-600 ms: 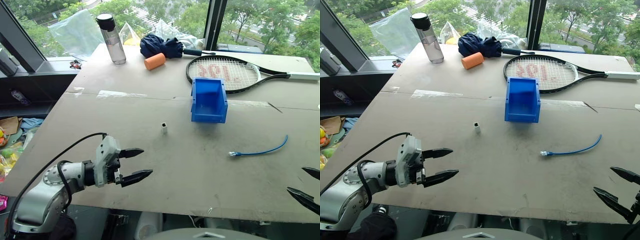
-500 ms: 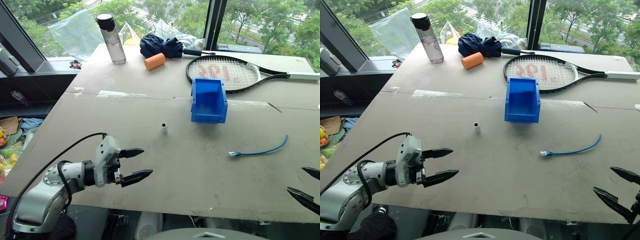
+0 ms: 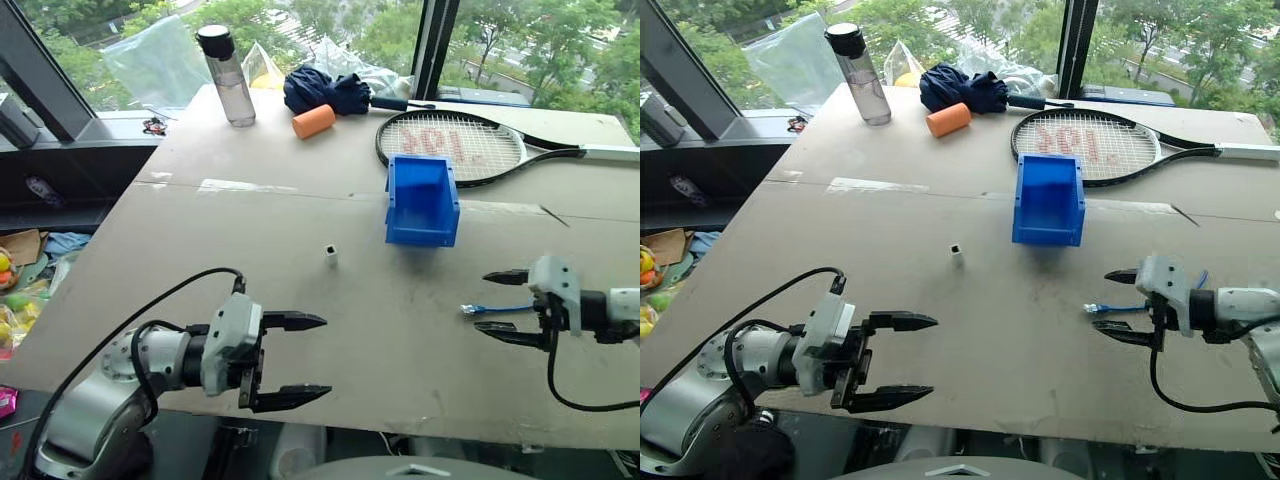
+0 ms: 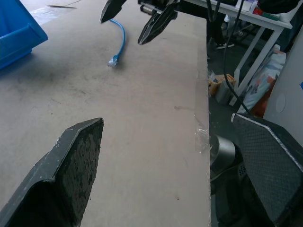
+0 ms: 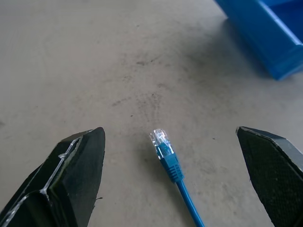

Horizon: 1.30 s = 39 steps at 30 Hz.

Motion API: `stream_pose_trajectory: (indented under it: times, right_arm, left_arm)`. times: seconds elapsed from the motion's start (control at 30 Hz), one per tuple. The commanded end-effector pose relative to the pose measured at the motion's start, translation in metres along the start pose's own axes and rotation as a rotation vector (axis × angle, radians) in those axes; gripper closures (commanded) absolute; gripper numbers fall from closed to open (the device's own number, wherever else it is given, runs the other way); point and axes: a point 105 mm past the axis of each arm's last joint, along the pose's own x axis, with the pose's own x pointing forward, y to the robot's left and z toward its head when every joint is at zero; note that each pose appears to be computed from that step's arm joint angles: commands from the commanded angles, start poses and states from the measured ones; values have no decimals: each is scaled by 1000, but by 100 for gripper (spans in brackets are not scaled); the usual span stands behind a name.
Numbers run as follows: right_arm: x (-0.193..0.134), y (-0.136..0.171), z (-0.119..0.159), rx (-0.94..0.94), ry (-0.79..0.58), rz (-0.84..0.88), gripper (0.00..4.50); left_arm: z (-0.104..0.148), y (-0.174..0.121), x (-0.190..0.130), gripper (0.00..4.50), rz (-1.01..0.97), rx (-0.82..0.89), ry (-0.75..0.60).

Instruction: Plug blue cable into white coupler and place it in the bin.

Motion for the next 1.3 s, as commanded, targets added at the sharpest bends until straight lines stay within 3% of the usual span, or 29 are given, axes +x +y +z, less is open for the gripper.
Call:
stream_pose_trajectory:
  times: [0.03, 0.13, 0.17, 0.37, 0.57, 0.63, 0.7, 0.83, 0.87, 1.0, 1.07, 1.13, 1.3]
  right_arm:
    - [13, -10, -13, 10, 47, 51, 0]
    - [19, -15, -28, 38, 110, 84, 127]
    - [19, -15, -27, 44, 103, 89, 198]
    - [24, -9, -12, 12, 71, 113, 446]
    - [63, 0, 50, -53, -73, 146, 446]
    - [88, -1, 66, -85, -73, 128, 446]
    - [113, -3, 65, -89, -20, 117, 446]
    - [135, -9, 31, -103, 120, 121, 446]
    - [136, -10, 27, -110, 128, 122, 386]
    - [124, -4, 27, -185, 94, 136, 230]
    - [95, 8, 66, -127, -141, 126, 163]
    - [62, 28, 80, -75, -262, 111, 163]
    - [27, 61, 69, -13, -313, -19, 163]
  left_arm:
    - [8, -4, 2, 8, -7, 56, -15]
    - [9, -3, -1, 0, 23, 60, -15]
    - [9, -3, -2, 0, 34, 59, -17]
    - [12, 2, 2, 0, 87, 62, -28]
    - [21, 28, 9, 0, 233, 132, -24]
    - [17, 38, 12, 0, 270, 141, 39]
    - [15, 50, 14, 0, 283, 125, 102]
    - [15, 67, 19, 0, 217, 96, 128]
    - [15, 70, 21, 0, 211, 96, 130]
    - [10, 77, 30, 0, 166, 121, 161]
    - [4, 79, 43, 0, 108, 145, 201]
    - [0, 87, 58, 0, 80, 180, 226]
    - [-1, 101, 83, 0, 47, 207, 235]
